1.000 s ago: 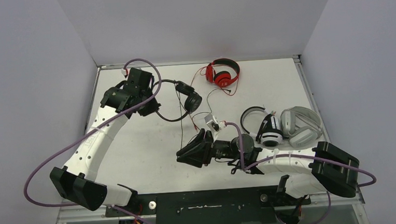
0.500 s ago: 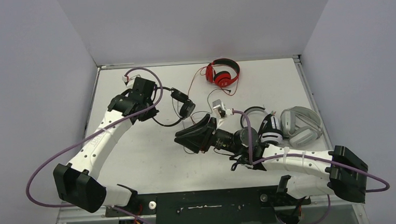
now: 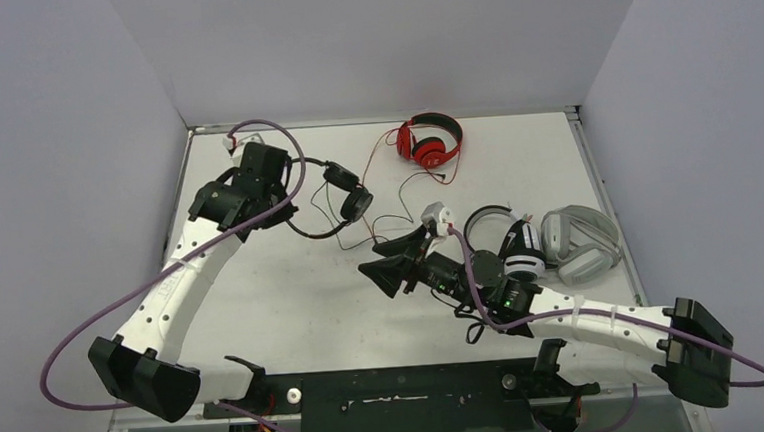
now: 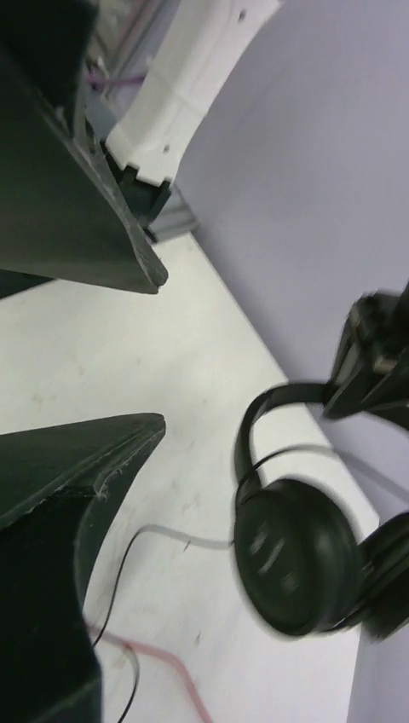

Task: Wrap the headphones
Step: Wrap the headphones cable around the headphones.

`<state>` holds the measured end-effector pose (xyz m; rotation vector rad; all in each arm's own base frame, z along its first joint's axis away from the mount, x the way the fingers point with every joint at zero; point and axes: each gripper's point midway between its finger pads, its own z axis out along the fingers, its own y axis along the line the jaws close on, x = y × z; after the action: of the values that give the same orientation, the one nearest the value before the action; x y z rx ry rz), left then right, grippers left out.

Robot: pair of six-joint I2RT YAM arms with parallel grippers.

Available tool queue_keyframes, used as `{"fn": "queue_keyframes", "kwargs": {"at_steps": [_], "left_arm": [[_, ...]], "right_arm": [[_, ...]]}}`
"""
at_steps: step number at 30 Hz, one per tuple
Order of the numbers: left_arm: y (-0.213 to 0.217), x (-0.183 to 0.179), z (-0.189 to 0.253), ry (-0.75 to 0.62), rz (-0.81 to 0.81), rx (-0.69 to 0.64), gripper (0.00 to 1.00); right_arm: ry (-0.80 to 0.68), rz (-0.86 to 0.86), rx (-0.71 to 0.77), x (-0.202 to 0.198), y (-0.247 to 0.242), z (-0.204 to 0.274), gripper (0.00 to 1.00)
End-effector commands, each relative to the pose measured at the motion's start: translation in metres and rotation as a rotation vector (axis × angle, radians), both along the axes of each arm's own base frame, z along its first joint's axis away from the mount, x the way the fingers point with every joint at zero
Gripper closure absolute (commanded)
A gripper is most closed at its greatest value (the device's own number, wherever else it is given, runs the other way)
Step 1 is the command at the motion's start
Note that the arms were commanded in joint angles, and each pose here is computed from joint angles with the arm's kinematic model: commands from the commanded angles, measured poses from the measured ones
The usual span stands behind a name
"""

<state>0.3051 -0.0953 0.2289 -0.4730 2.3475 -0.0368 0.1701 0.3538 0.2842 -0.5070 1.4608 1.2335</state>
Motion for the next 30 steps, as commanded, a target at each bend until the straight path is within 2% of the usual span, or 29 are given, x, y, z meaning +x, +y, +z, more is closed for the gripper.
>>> {"fn": "queue_keyframes", "kwargs": {"at_steps": [1,4,8,9,10,11,12,13,17,20,30], "left_arm": [[-0.018,0.002,0.052,-0.071,-0.047,-0.13,1.0],[-0.026,-0.003,0.069,-0.076,-0.075,-0.179,1.0],[-0.035,-0.011,0.094,-0.098,-0.109,-0.243,1.0],[-0.037,-0.013,0.099,-0.1,-0.119,-0.258,1.0],[-0.041,-0.015,0.104,-0.102,-0.136,-0.283,1.0],[-0.045,-0.017,0.108,-0.103,-0.15,-0.302,1.0],[-0.049,-0.019,0.112,-0.102,-0.166,-0.324,1.0],[-0.054,-0.021,0.115,-0.099,-0.188,-0.349,1.0],[-0.07,-0.028,0.124,-0.081,-0.256,-0.418,1.0],[-0.069,-0.03,0.128,-0.08,-0.255,-0.419,1.0],[-0.073,-0.033,0.132,-0.069,-0.265,-0.442,1.0]], "right_arm": [[-0.087,-0.217,-0.15,0.028,-0.04,-0.03,0.43],[-0.06,-0.29,-0.197,0.04,-0.058,-0.052,0.42],[0.011,-0.307,-0.172,0.049,-0.072,-0.083,0.39],[0.014,-0.304,-0.151,0.051,-0.072,-0.085,0.35],[0.011,-0.293,-0.145,0.052,-0.071,-0.089,0.25],[0.008,-0.291,-0.147,0.054,-0.071,-0.092,0.1],[0.003,-0.293,-0.15,0.056,-0.069,-0.094,0.02],[-0.01,-0.291,-0.159,0.059,-0.066,-0.095,0.0],[-0.084,-0.26,-0.211,0.071,-0.048,-0.095,0.0],[-0.12,-0.258,-0.224,0.082,-0.036,-0.093,0.0],[-0.117,-0.322,-0.244,0.137,-0.011,-0.1,0.0]]}}
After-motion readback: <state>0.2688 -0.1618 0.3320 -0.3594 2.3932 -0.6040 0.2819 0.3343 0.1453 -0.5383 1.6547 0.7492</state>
